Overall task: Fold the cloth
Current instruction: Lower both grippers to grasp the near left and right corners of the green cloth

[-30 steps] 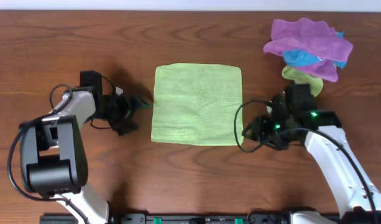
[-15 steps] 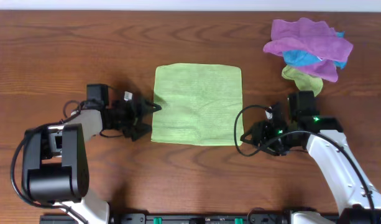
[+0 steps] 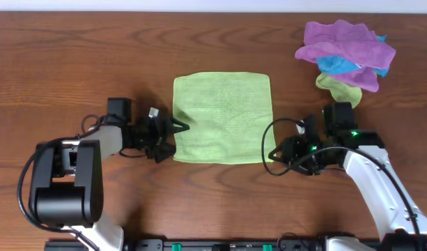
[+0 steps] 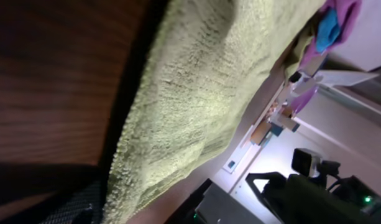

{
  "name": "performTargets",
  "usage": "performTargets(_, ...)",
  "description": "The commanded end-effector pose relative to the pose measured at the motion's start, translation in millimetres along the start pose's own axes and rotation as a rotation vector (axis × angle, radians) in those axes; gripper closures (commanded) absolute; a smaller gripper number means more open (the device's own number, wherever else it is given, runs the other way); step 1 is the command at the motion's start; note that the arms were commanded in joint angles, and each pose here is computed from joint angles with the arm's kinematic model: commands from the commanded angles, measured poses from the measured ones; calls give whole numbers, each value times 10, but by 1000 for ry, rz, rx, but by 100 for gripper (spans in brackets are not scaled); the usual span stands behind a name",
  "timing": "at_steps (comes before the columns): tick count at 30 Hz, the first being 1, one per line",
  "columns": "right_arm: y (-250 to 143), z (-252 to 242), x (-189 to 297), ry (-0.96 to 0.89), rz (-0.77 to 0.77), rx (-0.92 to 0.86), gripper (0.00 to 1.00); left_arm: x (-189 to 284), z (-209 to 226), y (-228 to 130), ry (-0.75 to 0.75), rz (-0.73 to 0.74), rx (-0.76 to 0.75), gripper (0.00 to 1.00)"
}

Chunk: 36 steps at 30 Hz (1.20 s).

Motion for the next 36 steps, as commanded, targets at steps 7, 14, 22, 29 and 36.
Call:
performTargets(7,20,-29,18,-7,-19,16,48,-181,627,-163,302,-11,57,41)
performTargets(14,89,-48,20,-28,-57,23,46,-186,619,-122,303,-27,40,94)
performTargets(22,260,-48,-41,-12,-144,70,41,-161,590,-95,269,-33,44,94)
performTargets(29,230,-318,-276,-28,-160,15,38,-99,608,-104,249,-26,54,94)
performTargets(36,170,-481,-458,-22,-137,-37,43,-67,665,-205,271,12,66,94)
Point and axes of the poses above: each gripper's point midway between its finger pads, its own x axis back along the fingers, its own z axis along the line the jaws close on, y = z × x, the point moved 3 cm from there along x, back along the fingers, and after that the axes turned 15 degrees about -x, right-handed, at the moved point
